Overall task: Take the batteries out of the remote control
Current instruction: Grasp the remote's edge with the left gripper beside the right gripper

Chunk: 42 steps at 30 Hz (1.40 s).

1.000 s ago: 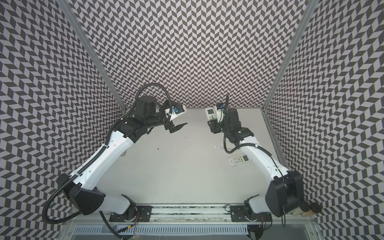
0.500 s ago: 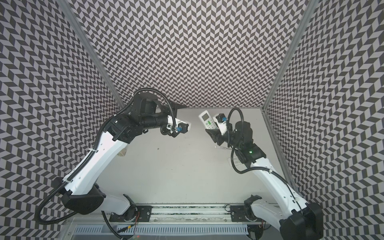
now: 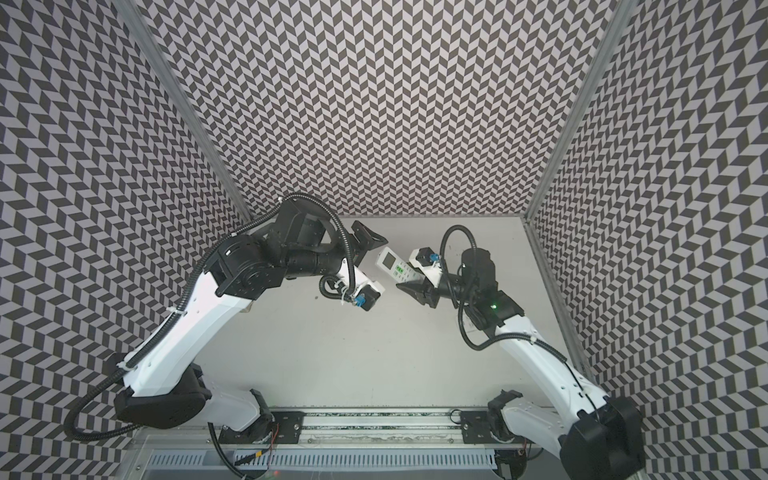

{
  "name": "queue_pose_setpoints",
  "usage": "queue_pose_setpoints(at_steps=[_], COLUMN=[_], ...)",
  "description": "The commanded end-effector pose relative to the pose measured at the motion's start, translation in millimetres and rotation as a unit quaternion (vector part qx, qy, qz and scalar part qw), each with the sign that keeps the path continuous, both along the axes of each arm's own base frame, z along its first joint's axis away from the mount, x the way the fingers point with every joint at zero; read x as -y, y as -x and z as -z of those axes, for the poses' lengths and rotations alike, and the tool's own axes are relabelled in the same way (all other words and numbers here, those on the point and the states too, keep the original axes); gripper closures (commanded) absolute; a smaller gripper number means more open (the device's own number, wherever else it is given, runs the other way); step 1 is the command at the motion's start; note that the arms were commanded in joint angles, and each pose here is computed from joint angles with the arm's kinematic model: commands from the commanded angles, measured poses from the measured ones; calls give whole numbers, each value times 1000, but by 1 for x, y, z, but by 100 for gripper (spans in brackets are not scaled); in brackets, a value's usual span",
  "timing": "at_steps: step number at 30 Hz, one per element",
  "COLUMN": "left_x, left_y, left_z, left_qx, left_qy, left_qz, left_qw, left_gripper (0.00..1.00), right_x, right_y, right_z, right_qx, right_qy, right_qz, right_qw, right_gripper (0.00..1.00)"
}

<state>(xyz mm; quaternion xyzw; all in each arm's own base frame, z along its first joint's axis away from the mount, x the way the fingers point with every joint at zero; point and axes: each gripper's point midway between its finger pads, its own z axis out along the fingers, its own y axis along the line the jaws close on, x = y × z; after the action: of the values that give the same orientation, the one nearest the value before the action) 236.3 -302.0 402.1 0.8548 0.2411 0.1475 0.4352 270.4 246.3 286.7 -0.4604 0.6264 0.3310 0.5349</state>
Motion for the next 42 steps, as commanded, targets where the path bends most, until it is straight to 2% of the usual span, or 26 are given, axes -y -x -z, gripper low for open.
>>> queue_pose_setpoints(at_steps=[1, 7, 12, 18, 25, 32, 42], left_x=[-13, -23, -19, -10, 3, 8, 11], left_y=[8, 4, 7, 5, 0, -8, -13], left_z=[13, 29, 36, 46, 53, 59, 57], left_qx=[20, 34, 42, 35, 38, 34, 29], left_qy=[-52, -95, -108, -105, -103, -106, -97], left_qz=[22, 18, 47, 56, 70, 59, 45], left_qw=[998, 995, 992, 992, 992, 992, 994], left_gripper=[6, 11, 12, 23, 41, 71, 87], right_x=[-11, -16, -23, -25, -32, -34, -33], right_y=[16, 30, 41, 47, 49, 50, 48], right_z=[-25, -22, -25, -31, -22, -22, -21], right_qx=[43, 4, -38, -38, -48, -52, -43], right_qy=[-26, -54, -81, -88, -83, -87, -85], right_qz=[-61, -101, -156, -178, -192, -199, -187], right_qw=[997, 993, 984, 979, 977, 975, 978], right_gripper=[52, 51, 53, 53, 53, 54, 54])
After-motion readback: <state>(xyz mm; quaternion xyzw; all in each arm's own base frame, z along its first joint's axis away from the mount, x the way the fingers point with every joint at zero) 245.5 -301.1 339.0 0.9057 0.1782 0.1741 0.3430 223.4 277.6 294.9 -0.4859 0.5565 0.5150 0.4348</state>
